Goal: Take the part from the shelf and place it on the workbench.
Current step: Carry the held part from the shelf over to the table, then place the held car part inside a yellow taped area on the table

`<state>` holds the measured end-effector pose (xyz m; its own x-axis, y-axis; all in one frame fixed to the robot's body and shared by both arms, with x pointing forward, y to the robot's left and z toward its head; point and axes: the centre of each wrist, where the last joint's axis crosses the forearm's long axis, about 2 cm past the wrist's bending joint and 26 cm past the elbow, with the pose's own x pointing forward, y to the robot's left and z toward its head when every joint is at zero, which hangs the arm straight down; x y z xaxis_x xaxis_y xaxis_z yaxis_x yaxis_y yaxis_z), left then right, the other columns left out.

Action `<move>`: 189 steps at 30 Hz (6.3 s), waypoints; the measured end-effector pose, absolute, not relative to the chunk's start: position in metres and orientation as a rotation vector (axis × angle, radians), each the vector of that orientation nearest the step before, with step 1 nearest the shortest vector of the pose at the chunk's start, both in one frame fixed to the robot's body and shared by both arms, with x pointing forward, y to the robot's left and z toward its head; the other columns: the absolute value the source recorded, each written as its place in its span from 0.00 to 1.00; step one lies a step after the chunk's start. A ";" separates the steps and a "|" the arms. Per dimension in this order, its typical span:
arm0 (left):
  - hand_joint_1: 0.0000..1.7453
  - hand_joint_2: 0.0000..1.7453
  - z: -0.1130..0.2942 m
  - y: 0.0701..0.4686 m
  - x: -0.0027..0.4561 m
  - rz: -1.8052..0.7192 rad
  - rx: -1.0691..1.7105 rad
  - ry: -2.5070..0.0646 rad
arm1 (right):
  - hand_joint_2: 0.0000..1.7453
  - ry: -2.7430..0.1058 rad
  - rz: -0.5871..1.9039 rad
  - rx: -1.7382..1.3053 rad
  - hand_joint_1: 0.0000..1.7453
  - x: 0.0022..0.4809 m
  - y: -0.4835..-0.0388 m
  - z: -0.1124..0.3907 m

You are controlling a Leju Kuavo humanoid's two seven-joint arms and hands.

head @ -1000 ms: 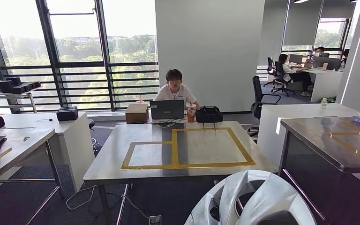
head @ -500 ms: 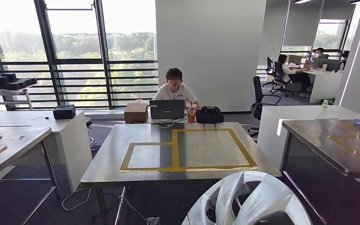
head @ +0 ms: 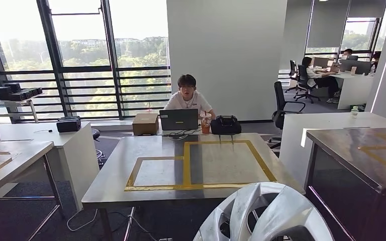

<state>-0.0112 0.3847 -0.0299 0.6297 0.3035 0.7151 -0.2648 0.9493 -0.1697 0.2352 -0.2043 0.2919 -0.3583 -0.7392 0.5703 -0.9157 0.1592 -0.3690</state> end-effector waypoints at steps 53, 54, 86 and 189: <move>0.00 1.00 -0.028 0.387 -0.012 0.329 -0.021 -0.819 | 1.00 -2.173 0.978 1.615 1.00 0.235 -0.197 0.295; 0.00 1.00 -0.028 0.387 -0.012 0.330 -0.021 -0.818 | 1.00 -2.172 0.979 1.614 1.00 0.235 -0.197 0.295; 0.00 1.00 -0.032 0.383 -0.011 0.312 -0.020 -0.813 | 1.00 -2.170 0.949 1.598 1.00 0.234 -0.199 0.291; 0.00 1.00 -0.031 0.386 -0.019 0.393 0.037 -0.824 | 1.00 -2.294 0.798 1.349 1.00 0.251 -0.208 0.295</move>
<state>-0.0190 0.3857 -0.0307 0.6116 0.3266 0.7206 -0.3553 0.9272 -0.1187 0.2513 -0.2079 0.2947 -0.4784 -0.6738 0.5631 -0.8778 0.3841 -0.2861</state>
